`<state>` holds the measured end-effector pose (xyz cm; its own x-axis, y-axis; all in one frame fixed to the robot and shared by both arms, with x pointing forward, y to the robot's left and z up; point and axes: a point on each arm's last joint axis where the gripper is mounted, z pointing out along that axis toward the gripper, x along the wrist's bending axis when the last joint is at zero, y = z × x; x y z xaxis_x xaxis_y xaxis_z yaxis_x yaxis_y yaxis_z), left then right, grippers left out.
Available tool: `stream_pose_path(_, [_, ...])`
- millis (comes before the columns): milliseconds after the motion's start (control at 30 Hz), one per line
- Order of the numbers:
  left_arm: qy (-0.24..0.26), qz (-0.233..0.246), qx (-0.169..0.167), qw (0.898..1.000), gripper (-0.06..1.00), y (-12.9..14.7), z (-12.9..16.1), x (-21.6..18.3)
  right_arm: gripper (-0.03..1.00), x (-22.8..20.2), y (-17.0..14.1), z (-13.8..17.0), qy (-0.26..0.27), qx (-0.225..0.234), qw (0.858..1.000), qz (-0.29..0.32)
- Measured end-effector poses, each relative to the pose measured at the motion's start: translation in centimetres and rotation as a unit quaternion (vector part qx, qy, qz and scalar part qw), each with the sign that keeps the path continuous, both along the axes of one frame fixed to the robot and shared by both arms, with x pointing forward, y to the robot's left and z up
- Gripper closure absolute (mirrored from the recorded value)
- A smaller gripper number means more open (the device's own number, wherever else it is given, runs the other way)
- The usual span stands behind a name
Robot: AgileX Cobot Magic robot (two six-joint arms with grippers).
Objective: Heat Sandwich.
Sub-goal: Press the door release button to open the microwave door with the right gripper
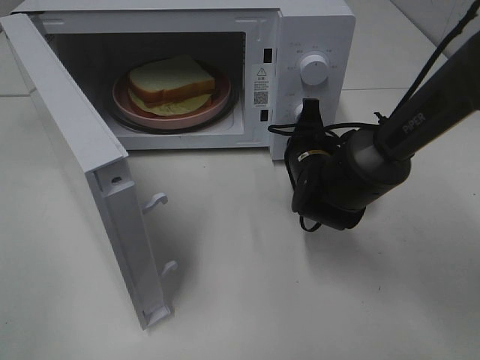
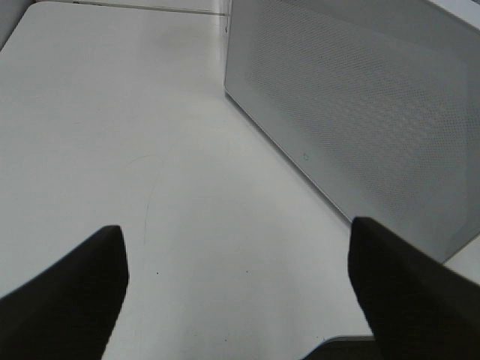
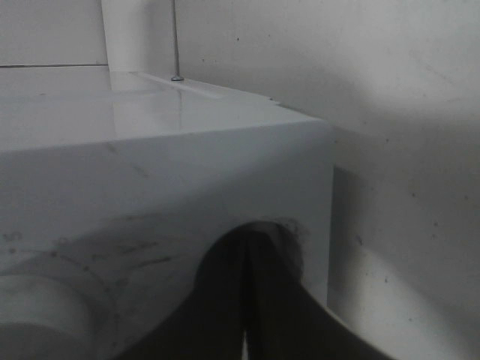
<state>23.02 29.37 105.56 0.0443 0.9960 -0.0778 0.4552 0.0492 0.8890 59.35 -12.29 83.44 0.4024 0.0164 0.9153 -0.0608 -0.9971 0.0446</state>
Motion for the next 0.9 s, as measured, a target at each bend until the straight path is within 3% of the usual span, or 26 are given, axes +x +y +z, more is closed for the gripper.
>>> stream_pose_path(400, [0.0,0.0,0.0,1.0,0.19,0.0,0.0,0.0,0.95,0.0,0.0,0.0,-0.002,0.006,1.0,-0.001])
stream_pose_path(900, [0.0,0.0,0.0,1.0,0.19,0.0,0.0,0.0,0.95,-1.1,-1.1,0.4,-0.022,0.065,0.998,0.016])
